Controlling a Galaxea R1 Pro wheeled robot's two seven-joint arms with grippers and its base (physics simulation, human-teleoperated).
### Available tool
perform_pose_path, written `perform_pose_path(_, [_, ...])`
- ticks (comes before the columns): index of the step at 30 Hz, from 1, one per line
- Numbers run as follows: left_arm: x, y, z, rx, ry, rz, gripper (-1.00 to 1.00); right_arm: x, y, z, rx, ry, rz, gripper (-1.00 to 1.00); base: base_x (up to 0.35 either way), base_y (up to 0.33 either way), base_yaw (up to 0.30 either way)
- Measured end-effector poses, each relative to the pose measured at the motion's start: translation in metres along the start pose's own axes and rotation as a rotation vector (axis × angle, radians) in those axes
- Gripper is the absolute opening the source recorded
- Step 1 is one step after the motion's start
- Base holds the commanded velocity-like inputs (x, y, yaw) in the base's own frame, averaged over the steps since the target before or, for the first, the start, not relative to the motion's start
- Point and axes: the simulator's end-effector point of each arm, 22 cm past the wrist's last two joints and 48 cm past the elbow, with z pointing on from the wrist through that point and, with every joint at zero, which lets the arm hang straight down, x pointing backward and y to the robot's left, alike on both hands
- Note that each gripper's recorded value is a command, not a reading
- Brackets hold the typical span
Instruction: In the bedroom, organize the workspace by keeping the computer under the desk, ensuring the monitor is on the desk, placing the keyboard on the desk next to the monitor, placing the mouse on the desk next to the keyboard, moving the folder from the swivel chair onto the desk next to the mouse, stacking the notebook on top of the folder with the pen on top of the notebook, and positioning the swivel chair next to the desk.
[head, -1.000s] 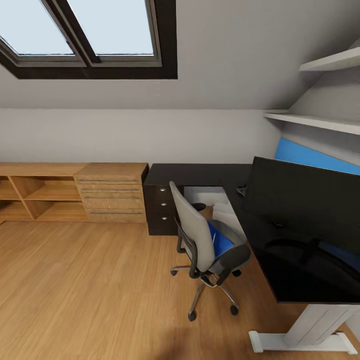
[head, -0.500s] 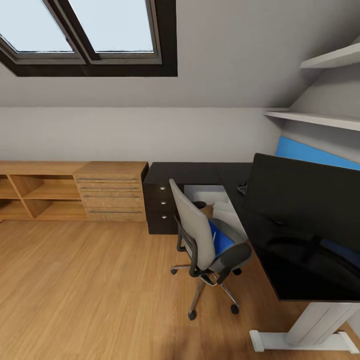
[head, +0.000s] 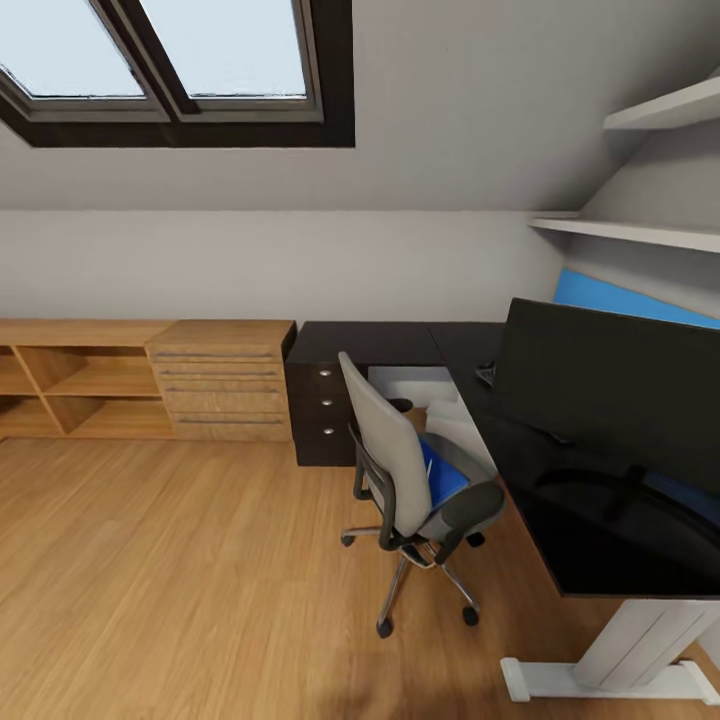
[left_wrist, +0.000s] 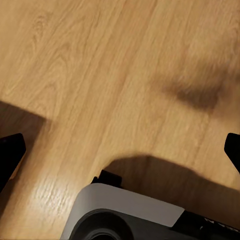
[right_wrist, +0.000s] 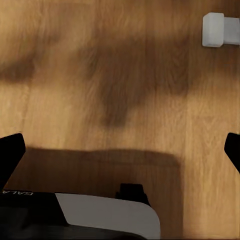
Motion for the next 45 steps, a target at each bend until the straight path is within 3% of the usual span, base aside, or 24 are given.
perform_pose_path(7, [0.006, 0.000, 0.009, 0.000, -0.001, 0.000, 1.00, 0.028, 0.003, 0.003, -0.005, 0.050, 0.002, 1.00, 0.000, 0.000, 0.000])
perform_pose_path(45, [0.044, 0.001, 0.062, 0.002, -0.005, -0.004, 1.00, 0.066, 0.003, 0.057, -0.004, 0.053, 0.002, 1.00, 0.000, 0.000, 0.000])
